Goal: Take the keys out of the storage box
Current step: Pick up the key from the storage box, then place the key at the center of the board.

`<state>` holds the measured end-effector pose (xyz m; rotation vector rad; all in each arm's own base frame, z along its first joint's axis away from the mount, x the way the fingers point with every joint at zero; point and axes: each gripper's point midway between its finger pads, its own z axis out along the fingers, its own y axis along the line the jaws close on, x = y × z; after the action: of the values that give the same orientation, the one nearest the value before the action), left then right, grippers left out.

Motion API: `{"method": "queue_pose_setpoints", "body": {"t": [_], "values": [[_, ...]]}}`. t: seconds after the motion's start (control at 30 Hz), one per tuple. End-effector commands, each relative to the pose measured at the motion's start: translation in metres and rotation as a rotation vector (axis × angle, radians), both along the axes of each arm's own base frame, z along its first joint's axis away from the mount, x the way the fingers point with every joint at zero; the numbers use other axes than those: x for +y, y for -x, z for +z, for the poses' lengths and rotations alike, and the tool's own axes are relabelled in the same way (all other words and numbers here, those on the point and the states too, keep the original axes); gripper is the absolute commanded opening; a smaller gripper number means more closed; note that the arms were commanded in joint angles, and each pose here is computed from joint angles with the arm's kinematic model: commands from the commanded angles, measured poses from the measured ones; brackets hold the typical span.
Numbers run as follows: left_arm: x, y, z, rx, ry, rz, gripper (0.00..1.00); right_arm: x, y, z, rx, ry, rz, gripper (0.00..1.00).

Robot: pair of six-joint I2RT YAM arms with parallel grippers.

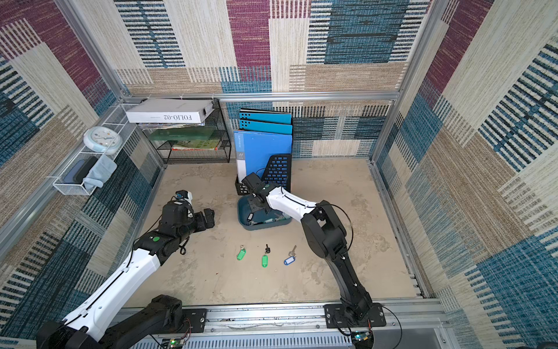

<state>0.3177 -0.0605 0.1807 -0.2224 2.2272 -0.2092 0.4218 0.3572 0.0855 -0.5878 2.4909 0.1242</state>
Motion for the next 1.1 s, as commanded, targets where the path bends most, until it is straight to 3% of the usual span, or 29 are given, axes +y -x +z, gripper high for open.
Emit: {"method": "queue_pose_setpoints", "body": {"t": [0.0, 0.23, 0.63, 0.8, 1.07], "values": [[-0.001, 0.0, 0.0, -0.002, 0.0, -0.008, 0.99, 0.003, 0.003, 0.018, -0.036, -0.036, 0.031, 0.0], [-0.004, 0.0, 0.001, -0.004, 0.019, -0.022, 0.99, -0.006, 0.04, 0.049, -0.06, -0.116, 0.142, 0.0], [-0.01, 0.001, -0.001, 0.002, 0.048, -0.04, 0.99, 0.002, 0.17, 0.1, -0.109, -0.38, 0.579, 0.0], [-0.012, 0.002, -0.001, 0.006, 0.059, -0.046, 0.99, 0.012, 0.226, 0.08, 0.021, -0.463, 0.715, 0.0], [-0.01, 0.003, -0.004, 0.015, 0.057, -0.036, 0.99, 0.033, 0.283, 0.027, 0.191, -0.421, 0.83, 0.0]]}}
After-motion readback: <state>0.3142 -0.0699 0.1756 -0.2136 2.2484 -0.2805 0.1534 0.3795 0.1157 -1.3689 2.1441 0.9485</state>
